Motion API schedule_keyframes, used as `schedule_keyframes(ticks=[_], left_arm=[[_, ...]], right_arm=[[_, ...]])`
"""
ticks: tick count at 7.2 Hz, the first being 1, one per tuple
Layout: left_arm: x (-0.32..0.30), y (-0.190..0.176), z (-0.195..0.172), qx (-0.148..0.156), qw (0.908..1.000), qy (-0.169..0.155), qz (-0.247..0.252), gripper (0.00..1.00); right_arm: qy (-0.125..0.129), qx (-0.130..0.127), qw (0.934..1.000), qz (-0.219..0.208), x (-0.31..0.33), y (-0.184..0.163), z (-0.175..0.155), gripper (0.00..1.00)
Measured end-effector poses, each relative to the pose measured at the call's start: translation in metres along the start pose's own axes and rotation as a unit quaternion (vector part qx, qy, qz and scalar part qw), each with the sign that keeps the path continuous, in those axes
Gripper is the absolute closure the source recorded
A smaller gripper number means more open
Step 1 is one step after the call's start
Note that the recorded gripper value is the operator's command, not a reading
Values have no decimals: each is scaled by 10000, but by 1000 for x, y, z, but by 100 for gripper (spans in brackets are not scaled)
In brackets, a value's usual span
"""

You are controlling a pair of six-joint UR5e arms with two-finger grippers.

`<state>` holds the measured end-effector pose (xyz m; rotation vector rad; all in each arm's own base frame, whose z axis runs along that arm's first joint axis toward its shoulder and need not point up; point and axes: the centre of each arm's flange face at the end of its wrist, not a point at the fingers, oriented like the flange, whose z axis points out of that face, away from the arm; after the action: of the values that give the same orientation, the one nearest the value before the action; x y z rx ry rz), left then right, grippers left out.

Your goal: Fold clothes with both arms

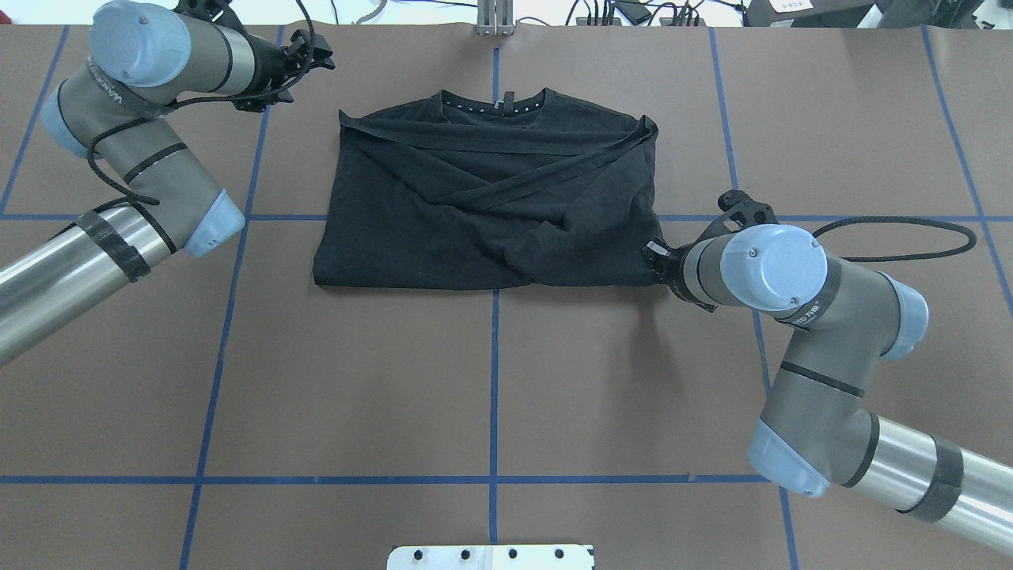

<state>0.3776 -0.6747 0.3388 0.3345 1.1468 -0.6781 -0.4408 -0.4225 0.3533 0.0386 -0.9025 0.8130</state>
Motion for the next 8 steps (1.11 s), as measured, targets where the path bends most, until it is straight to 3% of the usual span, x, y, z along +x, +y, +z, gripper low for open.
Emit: schedule_keyframes(ticks=[2,4,5,6,7,8], left_arm=[[2,1,-7,-25,10000,63,18,10],[-7,9,-21,-236,9996,142,42,10],[-11,14,-32,-369,9991,206,61,10],[-15,19,-43,-463,9985,269,81,10],[-24,24,-55,-556,9979,307,96,10],[-31,29,-66,-641,9973,344,108,10]], right_arm=[[-5,-217,9998,-41,26,14,-53,100],[265,-758,9968,-5,53,80,-106,100],[490,-1085,9929,-18,66,123,-130,81],[717,-1405,9875,19,78,166,-150,11],[904,-1687,9815,60,89,204,-164,0],[1026,-1835,9777,31,99,230,-171,0]])
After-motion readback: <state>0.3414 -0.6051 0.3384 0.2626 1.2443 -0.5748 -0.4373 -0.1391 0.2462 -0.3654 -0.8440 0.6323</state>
